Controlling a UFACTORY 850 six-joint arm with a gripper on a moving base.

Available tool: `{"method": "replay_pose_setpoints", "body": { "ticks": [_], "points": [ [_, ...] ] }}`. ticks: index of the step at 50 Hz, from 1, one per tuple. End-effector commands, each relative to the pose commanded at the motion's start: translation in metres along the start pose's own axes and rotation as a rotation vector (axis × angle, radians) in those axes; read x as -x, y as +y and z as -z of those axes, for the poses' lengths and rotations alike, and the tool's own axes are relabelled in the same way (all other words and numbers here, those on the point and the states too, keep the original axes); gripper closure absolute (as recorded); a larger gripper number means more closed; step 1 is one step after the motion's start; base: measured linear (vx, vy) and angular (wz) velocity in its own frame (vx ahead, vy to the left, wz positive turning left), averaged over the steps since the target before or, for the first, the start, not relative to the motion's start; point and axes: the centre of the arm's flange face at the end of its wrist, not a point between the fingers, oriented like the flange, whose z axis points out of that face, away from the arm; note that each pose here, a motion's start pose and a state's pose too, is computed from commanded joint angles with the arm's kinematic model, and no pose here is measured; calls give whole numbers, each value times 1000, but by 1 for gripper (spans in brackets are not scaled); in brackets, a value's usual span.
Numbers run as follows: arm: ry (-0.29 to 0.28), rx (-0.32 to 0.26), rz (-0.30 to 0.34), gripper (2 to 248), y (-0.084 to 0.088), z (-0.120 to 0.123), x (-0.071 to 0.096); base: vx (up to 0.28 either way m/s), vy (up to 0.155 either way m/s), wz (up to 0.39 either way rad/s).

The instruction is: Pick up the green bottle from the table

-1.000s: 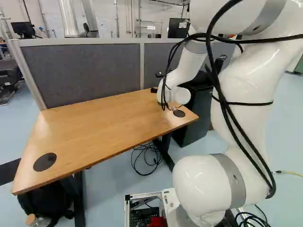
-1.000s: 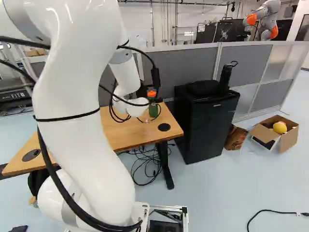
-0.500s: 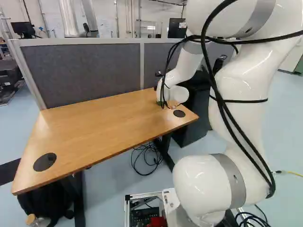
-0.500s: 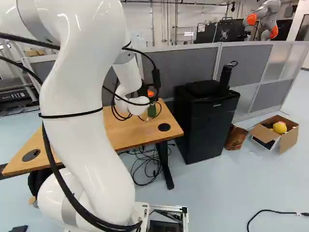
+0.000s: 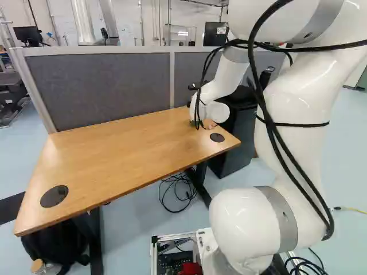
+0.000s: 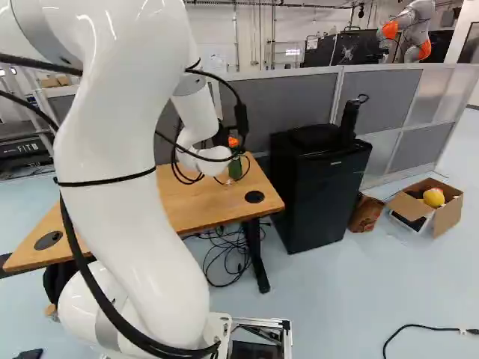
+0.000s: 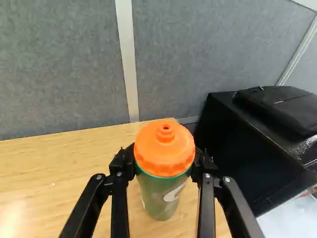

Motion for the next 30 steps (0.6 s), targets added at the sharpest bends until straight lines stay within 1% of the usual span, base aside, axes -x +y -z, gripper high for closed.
{"method": "replay_pose_setpoints", "body": {
  "ticks": [24,30],
  "points": [
    [51,4,4,126,1,10,-24,0,0,0],
    [63,5,5,126,1,18,-29,0,0,0]
  ]
}}
